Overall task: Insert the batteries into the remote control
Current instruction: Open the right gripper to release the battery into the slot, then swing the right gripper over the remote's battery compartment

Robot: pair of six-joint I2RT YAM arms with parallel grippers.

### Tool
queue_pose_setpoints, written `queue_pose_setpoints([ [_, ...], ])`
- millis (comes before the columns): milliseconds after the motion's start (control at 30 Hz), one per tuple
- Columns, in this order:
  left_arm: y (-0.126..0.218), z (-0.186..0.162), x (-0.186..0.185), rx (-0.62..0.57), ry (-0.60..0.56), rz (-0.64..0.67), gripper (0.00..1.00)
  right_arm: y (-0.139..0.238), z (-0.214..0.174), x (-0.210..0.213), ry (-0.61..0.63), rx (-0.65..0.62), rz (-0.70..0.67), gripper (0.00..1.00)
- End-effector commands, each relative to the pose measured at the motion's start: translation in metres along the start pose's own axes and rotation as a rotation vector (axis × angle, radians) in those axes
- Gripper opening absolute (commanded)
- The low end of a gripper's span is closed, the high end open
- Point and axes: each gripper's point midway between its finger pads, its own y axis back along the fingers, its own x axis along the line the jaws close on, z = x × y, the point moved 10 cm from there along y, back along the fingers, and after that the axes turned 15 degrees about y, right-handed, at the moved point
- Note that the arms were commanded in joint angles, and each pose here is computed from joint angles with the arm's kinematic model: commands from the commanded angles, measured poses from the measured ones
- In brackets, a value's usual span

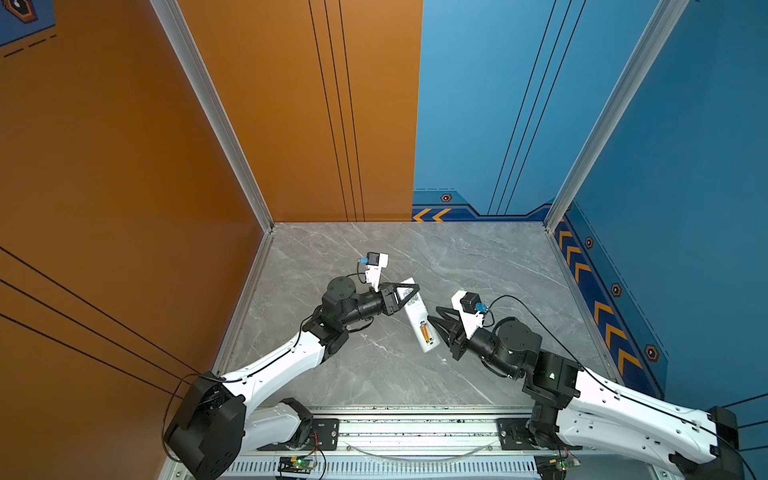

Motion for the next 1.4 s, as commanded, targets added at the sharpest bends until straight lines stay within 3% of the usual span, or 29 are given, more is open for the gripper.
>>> queue_pose_setpoints([
  [0, -0.002, 0.007, -0.016, 0.035, -0.027, -0.076, 0.00, 0.017, 0.015, -0.008, 0.117, 0.027, -0.024, 0.32],
  [167, 0.002, 0.011, -0.019, 0.073, -0.018, -0.101, 0.00, 0.030, 0.022, -0.009, 0.270, 0.115, 0.092, 0.36],
  [400, 0.009, 0.011, -0.022, 0.104, -0.018, -0.085, 0.00, 0.027, 0.040, 0.000, 0.392, 0.228, 0.232, 0.36],
  [667, 0.014, 0.010, -0.024, 0.146, -0.014, -0.070, 0.00, 0.030, 0.060, 0.003, 0.571, 0.367, 0.289, 0.72],
  [733, 0.015, 0.010, -0.024, 0.154, -0.013, -0.067, 0.00, 0.030, 0.060, 0.005, 0.610, 0.397, 0.303, 0.77],
  [967, 0.019, 0.006, -0.022, 0.176, -0.009, -0.058, 0.00, 0.018, 0.051, 0.024, 0.788, 0.535, 0.366, 0.60],
  [1367, 0.017, 0.004, -0.020, 0.231, 0.004, -0.071, 0.00, 0.002, 0.063, 0.047, 0.874, 0.519, 0.420, 0.41],
])
